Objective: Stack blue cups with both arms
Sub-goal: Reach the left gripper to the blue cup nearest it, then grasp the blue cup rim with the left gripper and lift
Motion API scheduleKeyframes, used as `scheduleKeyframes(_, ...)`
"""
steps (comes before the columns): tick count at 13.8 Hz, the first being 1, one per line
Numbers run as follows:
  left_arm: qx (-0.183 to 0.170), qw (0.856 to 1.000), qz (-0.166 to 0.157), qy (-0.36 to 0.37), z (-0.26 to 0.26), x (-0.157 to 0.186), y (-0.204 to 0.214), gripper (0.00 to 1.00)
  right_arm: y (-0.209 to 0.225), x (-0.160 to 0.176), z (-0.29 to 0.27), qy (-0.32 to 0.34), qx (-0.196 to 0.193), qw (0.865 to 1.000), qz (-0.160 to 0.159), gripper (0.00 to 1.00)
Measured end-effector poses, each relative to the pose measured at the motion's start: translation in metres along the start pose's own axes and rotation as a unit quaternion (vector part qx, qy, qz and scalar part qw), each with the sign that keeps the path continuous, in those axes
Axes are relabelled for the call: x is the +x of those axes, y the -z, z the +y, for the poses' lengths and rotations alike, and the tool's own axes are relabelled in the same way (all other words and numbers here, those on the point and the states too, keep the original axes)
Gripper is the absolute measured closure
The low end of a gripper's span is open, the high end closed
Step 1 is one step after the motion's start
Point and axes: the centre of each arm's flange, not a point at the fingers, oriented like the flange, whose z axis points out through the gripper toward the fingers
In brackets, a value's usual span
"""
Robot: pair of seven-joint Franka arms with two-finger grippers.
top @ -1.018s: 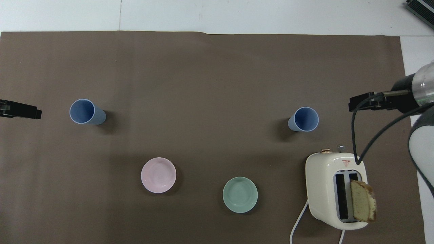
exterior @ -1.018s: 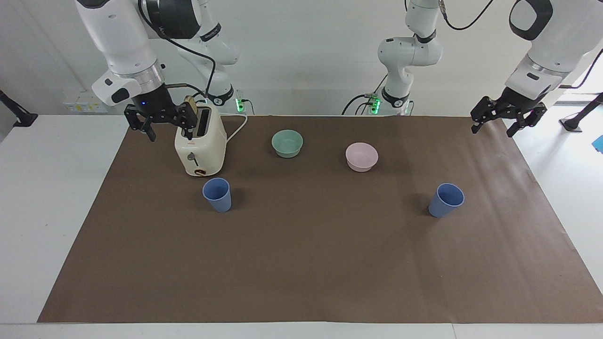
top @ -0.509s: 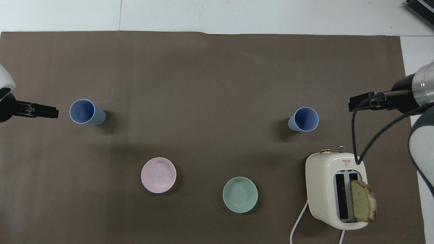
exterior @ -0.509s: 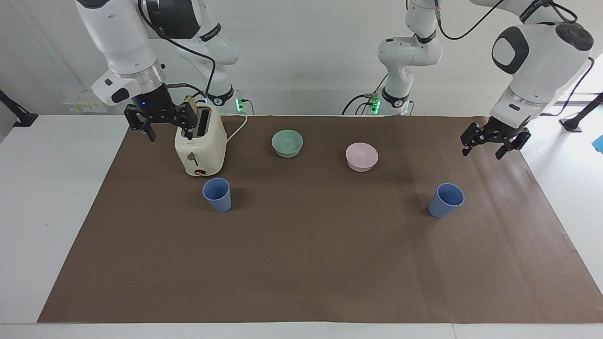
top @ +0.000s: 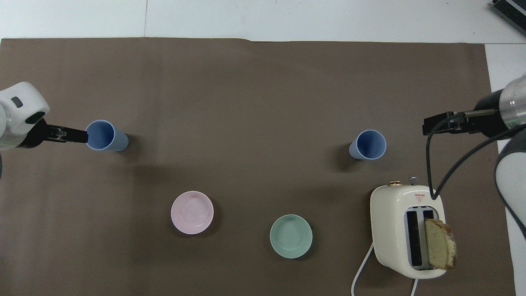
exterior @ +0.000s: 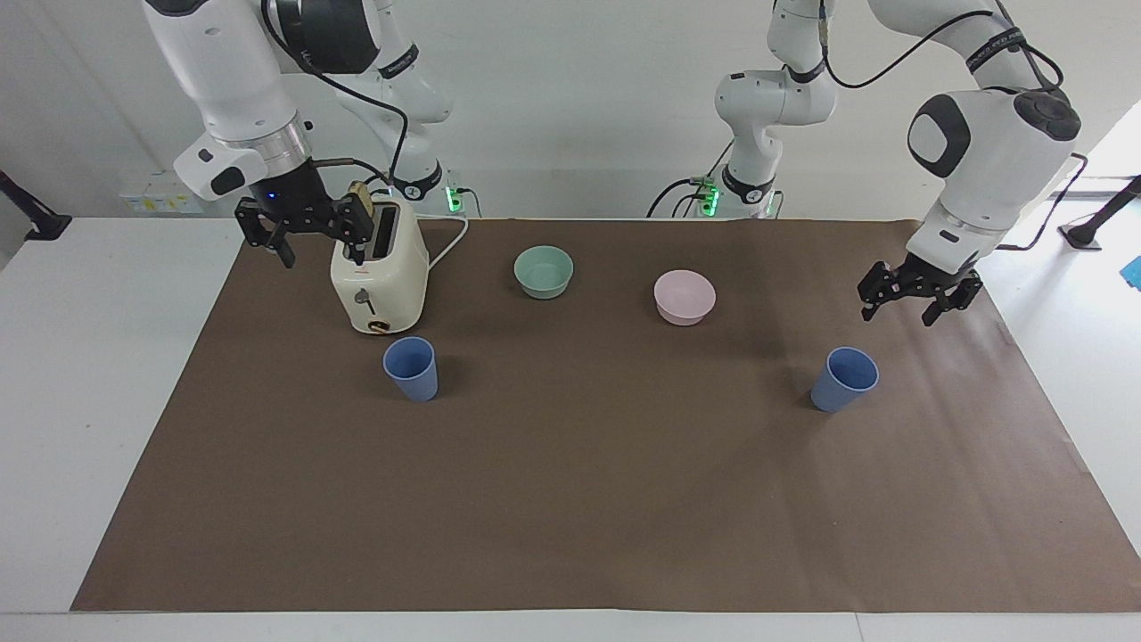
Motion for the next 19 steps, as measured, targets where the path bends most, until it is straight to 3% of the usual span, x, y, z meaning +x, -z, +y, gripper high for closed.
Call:
scheduleKeyframes(7,-0.014,1.000,-0.002,0.012,0.003,0.010,-0.051,0.04,0.000,0.000,0.000,0.000,0.000,1.000,0.000,0.00)
scheduleKeyframes(9,-0.016,1.000,-0.003,0.015,0.001,0.010,-0.059,0.18,0.000,0.000,0.000,0.000,0.000,1.000,0.000,0.00)
scheduleKeyframes(10,-0.015,1.000,-0.002,0.016,0.000,0.012,-0.064,0.18,0.000,0.000,0.000,0.000,0.000,1.000,0.000,0.00)
scheduleKeyframes(11,-0.015,1.000,-0.002,0.017,0.000,0.012,-0.069,0.25,0.000,0.000,0.000,0.000,0.000,1.000,0.000,0.00)
scheduleKeyframes(16,-0.013,1.000,-0.004,0.017,0.000,0.015,-0.087,0.40,0.000,0.000,0.000,0.000,0.000,1.000,0.000,0.00)
scheduleKeyframes(19,-0.013,1.000,-0.004,0.017,0.000,0.016,-0.091,0.81,0.000,0.000,0.000,0.000,0.000,1.000,0.000,0.00)
